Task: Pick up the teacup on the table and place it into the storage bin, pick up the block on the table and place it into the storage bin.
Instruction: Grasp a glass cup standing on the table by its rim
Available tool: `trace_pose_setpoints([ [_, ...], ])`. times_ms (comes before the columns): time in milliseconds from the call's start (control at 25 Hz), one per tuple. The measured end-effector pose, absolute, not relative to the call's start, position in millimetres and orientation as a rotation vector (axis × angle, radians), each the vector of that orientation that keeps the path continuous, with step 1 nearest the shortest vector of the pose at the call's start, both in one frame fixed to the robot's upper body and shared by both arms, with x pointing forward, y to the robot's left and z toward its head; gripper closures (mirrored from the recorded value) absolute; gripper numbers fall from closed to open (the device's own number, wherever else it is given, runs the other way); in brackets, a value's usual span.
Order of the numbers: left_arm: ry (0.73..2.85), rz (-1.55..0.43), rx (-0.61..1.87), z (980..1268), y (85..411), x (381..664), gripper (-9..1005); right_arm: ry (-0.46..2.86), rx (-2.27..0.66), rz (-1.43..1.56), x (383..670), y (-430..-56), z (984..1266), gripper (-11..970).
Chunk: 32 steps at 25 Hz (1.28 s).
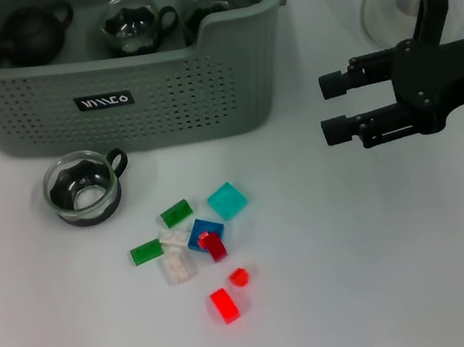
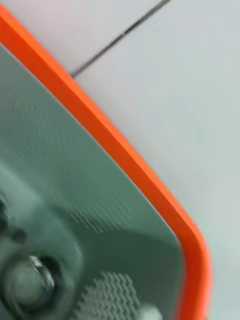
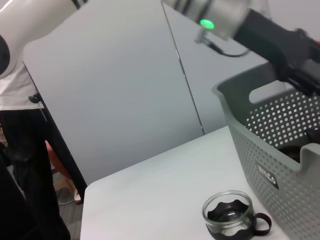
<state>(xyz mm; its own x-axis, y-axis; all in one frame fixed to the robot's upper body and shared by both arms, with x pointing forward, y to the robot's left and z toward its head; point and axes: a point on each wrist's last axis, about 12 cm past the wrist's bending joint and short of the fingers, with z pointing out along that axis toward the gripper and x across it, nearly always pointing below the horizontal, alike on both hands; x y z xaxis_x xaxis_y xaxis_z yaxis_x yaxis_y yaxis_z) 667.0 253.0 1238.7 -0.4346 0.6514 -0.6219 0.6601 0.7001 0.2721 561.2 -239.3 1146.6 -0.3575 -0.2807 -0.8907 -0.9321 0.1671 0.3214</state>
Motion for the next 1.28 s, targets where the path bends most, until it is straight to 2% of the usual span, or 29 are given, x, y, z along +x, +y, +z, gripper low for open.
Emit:
trace_pose_setpoints([
  [160,2.102,-0.222,1.005,1260,263,639,280,1.757,-1.151,1.206,562,-240,1147,180],
  [280,1.986,-0.433,1.100,1275,267,609,281,1.757,-1.150,1.204,562,-240,1148,180],
  [520,1.849,-0.647,1.406,1272,271,566,283,1.757,-1.149,1.204,562,-241,1148,181],
  [640,1.850,-0.641,1.499,1264,271,551,284,1.758,-1.147,1.206,562,-241,1147,181],
  [760,1.845,-0.552,1.610,1254,268,530,285,1.759,-1.140,1.207,561,-241,1147,181],
  [920,1.871,-0.446,1.685,1240,265,516,286,1.761,-1.125,1.218,561,-240,1145,180],
  [1040,1.932,-0.366,1.712,1225,264,514,287,1.762,-1.118,1.229,561,-239,1144,180],
  [1280,2.081,-0.239,1.754,1186,259,528,285,1.761,-1.117,1.237,562,-237,1144,179],
])
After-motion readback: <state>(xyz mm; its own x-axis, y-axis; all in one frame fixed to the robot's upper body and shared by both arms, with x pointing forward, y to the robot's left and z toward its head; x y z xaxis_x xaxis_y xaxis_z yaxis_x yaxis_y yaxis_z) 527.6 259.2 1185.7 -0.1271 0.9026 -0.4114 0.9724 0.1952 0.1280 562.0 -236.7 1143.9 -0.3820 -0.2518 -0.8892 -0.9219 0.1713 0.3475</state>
